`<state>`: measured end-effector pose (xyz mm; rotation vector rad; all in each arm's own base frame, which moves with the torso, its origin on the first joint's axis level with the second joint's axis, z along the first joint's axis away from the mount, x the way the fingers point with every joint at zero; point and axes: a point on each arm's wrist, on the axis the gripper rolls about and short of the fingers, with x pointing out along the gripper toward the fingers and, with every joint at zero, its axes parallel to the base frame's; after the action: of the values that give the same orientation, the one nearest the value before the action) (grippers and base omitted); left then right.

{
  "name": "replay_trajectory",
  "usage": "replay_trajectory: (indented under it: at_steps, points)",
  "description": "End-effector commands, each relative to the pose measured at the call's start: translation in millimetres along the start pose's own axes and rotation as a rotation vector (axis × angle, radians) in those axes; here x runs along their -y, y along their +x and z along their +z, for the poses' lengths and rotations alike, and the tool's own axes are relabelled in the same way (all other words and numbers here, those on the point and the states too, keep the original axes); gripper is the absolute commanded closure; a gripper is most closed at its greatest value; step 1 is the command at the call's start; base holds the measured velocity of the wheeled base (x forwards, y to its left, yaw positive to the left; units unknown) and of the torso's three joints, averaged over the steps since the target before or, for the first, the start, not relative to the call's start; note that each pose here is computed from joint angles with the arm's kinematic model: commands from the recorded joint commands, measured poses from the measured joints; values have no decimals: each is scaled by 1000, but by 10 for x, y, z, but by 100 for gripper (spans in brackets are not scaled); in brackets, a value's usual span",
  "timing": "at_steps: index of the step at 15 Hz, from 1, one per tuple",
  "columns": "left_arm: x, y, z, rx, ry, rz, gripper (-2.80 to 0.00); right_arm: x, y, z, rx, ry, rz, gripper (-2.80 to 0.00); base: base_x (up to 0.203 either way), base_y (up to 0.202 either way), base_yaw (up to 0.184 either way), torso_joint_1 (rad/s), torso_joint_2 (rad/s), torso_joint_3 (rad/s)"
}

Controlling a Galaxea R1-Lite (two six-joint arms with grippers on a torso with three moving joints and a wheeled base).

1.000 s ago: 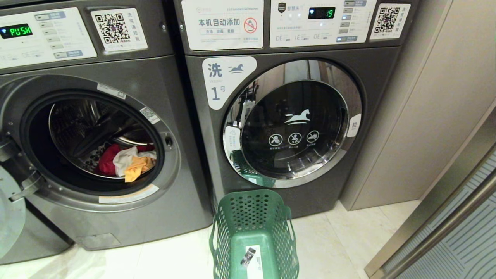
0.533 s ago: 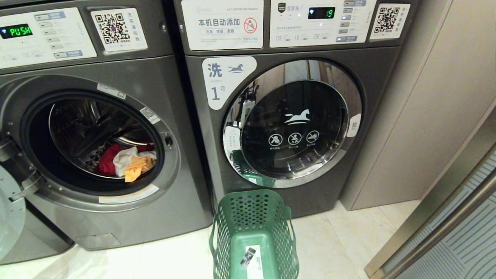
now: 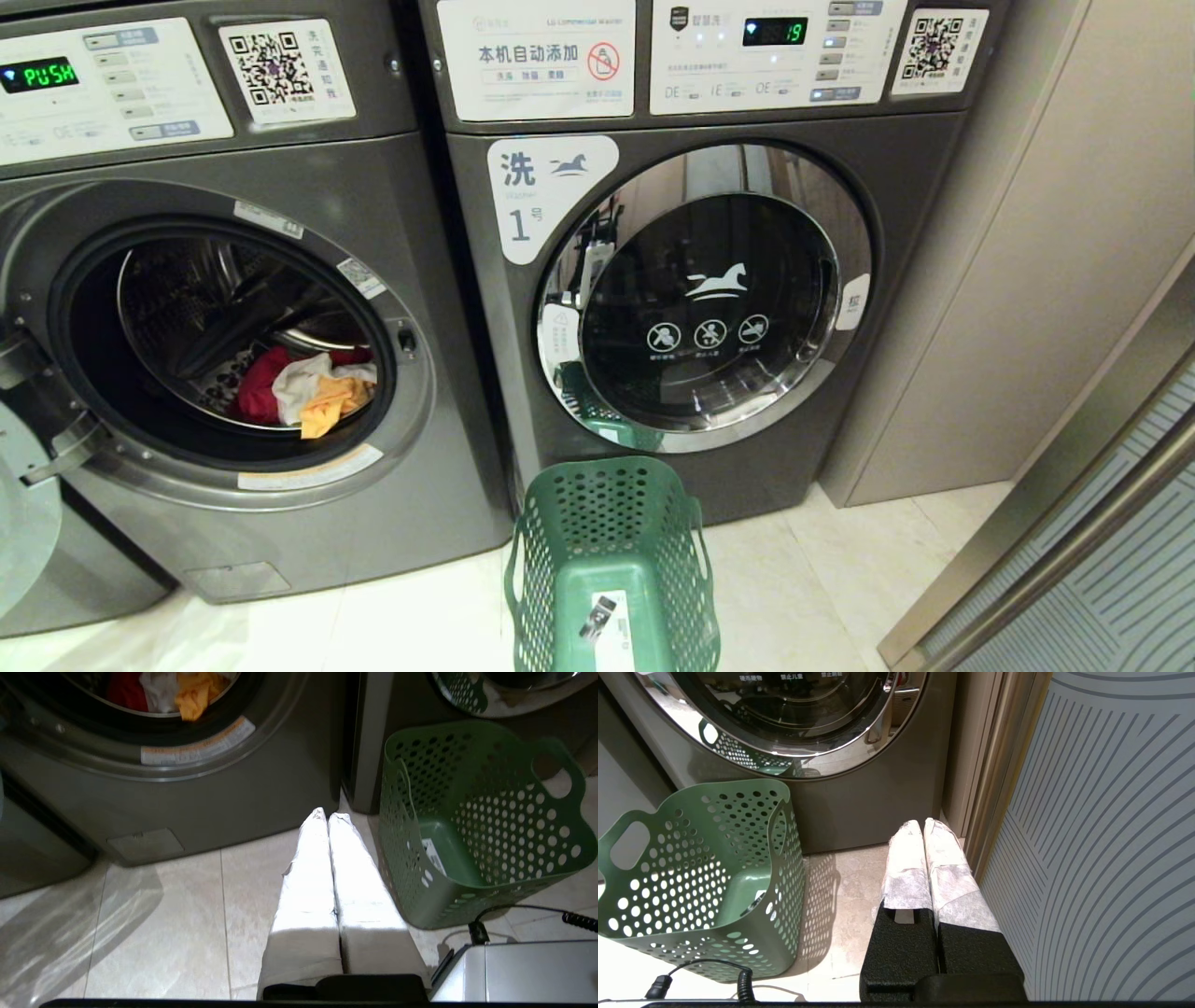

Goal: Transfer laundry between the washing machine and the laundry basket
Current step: Pick a cloth and place it into the basket

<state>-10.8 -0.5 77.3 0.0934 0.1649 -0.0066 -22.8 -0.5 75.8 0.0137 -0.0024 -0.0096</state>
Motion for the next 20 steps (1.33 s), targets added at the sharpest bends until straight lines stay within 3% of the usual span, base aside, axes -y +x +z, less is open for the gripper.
replay_trajectory:
  at_steps: [1,20]
  points:
    - [4,-97,-38,133,5,4,0,0,0,0,1,0,0,0,0,0,0,0,0,0]
    - [3,-115,-48,157,3,9,0,0,1,1,-1,0,0,0,0,0,0,0,0,0]
